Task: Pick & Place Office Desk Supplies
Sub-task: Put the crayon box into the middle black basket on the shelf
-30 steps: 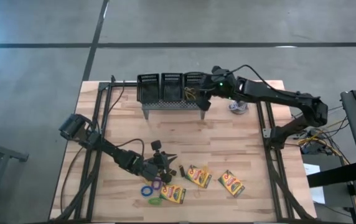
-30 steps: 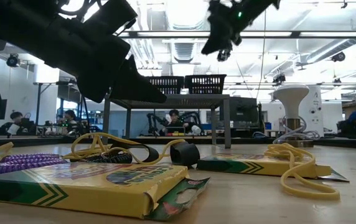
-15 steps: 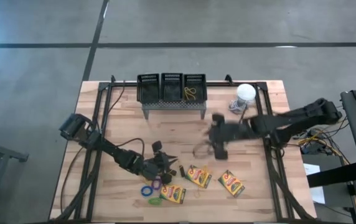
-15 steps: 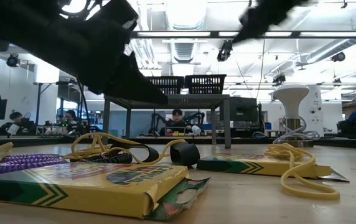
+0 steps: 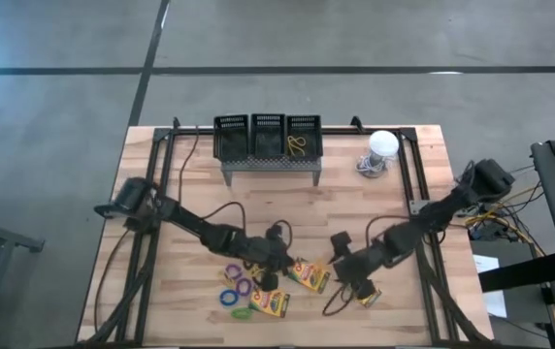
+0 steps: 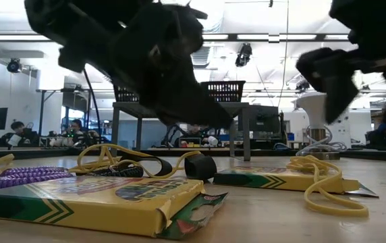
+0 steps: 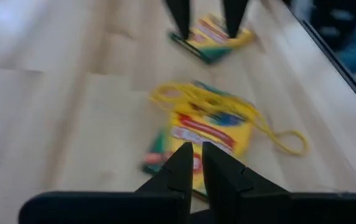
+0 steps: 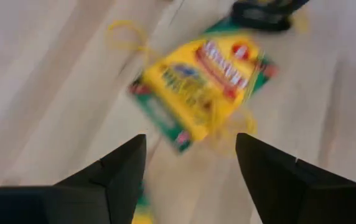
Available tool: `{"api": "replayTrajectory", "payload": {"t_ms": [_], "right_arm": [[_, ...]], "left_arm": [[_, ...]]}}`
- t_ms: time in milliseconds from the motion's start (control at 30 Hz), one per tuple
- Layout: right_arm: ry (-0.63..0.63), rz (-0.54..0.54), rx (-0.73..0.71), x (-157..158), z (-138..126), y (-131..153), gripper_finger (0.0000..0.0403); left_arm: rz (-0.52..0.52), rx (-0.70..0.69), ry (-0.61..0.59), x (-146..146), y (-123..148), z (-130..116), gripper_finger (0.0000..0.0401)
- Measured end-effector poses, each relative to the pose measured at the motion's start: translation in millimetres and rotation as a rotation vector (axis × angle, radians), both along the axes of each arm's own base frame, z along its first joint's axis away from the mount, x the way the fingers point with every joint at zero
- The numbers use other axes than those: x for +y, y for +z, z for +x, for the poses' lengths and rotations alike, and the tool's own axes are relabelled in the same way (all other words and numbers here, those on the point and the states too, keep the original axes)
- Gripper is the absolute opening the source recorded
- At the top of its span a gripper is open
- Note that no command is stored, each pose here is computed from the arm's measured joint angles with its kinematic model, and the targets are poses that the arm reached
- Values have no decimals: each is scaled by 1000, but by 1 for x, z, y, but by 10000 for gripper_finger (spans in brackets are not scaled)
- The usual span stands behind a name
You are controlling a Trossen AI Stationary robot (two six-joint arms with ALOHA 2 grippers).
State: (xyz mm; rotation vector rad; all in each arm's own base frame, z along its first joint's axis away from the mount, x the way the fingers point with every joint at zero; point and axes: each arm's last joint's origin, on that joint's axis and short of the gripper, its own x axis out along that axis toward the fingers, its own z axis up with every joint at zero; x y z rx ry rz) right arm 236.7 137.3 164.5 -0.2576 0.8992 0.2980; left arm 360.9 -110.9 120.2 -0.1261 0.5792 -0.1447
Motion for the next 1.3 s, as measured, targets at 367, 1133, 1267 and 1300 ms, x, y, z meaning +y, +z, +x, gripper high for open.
{"api": "replayTrajectory", "payload": {"t_ms": [367,1133,1267,1300], "right_arm": [[19,-100,-62,18,33,-33,232],[-392,-264,18,-54,47,8,9],[-418,-157,1,-60,45,12,9],[-408,-127,-2,-60,46,11,9]], "left_arm": [[-31,74,-15,-2,-21,2,41],[-22,76,-21,-2,-22,1,42],[-20,76,-21,-2,-22,1,42],[-20,76,-22,-2,-22,1,42]]}}
